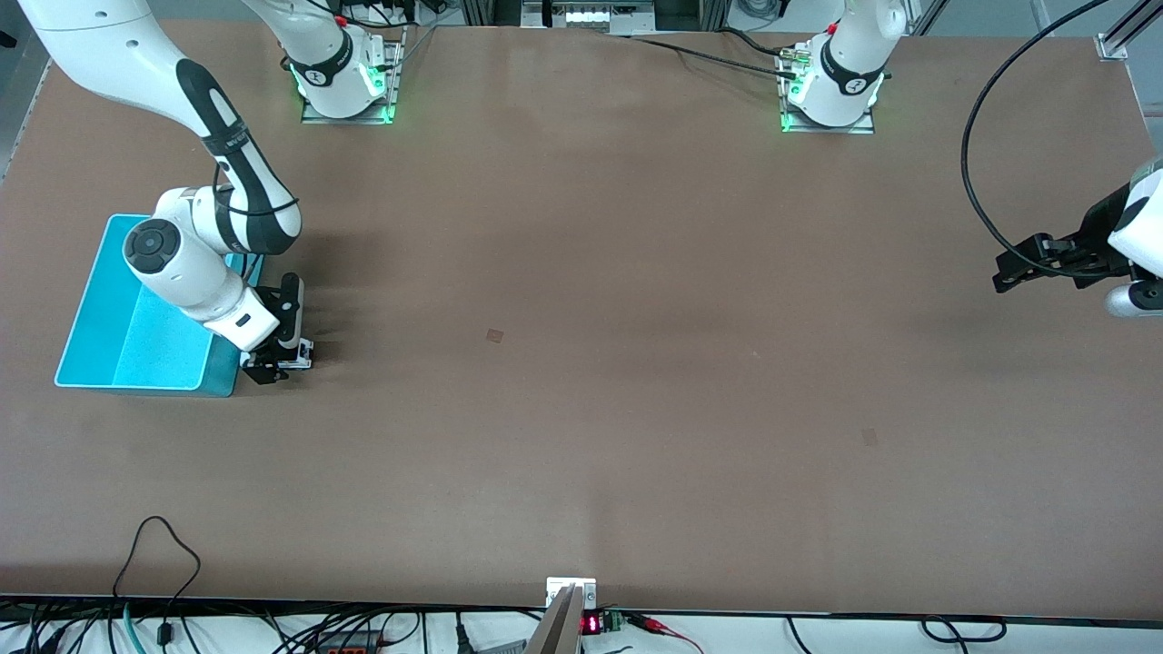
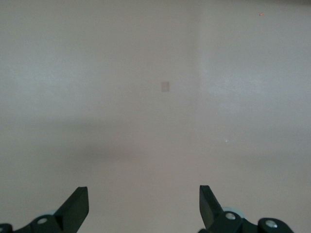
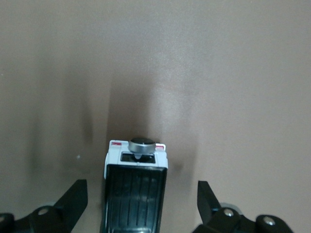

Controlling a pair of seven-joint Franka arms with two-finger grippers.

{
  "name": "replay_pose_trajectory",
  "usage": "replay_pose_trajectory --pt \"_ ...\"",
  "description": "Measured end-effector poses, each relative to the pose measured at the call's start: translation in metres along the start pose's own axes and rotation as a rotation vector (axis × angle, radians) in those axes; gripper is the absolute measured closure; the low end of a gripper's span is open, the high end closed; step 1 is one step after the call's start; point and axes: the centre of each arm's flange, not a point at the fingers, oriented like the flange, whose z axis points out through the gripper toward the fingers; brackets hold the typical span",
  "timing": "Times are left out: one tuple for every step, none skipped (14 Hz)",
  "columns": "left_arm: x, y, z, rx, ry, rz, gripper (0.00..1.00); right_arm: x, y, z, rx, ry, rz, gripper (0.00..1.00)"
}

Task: Wind and store white jeep toy
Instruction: 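Grasp the white jeep with the right gripper and lift it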

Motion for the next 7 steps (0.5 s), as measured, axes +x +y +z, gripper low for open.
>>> replay_pose_trajectory --pt "0.0 -0.0007 0.0 0.0 0.0 -0.001 0.0 0.0001 -0.0006 0.0026 0.002 0.001 0.0 0.0" --pt "0.0001 -0.0012 0.0 0.0 0.0 -0.002 0.0 0.0003 -0.0012 0.0046 0.005 0.002 0.0 0.0" --pt "0.0001 -0.0012 0.0 0.0 0.0 -0.002 0.0 0.0004 -0.0016 0.0056 0.006 0.002 0.0 0.07" --pt "0.0001 -0.0012 0.0 0.0 0.0 -0.002 0.0 0.0004 -0.0017 0.0059 0.007 0.003 0.0 0.07" --pt "0.0001 -0.0012 0.0 0.0 0.0 -0.002 0.0 0.0004 -0.0016 0.0059 0.006 0.003 0.0 0.17" --pt "0.0001 -0.0015 0.0 0.0 0.0 -0.003 0.0 0.0003 -0.0017 0.0059 0.007 0.003 0.001 0.28" --pt "0.0001 -0.0025 0.0 0.0 0.0 -0.004 0.0 0.0002 -0.0018 0.006 0.007 0.003 0.001 0.38"
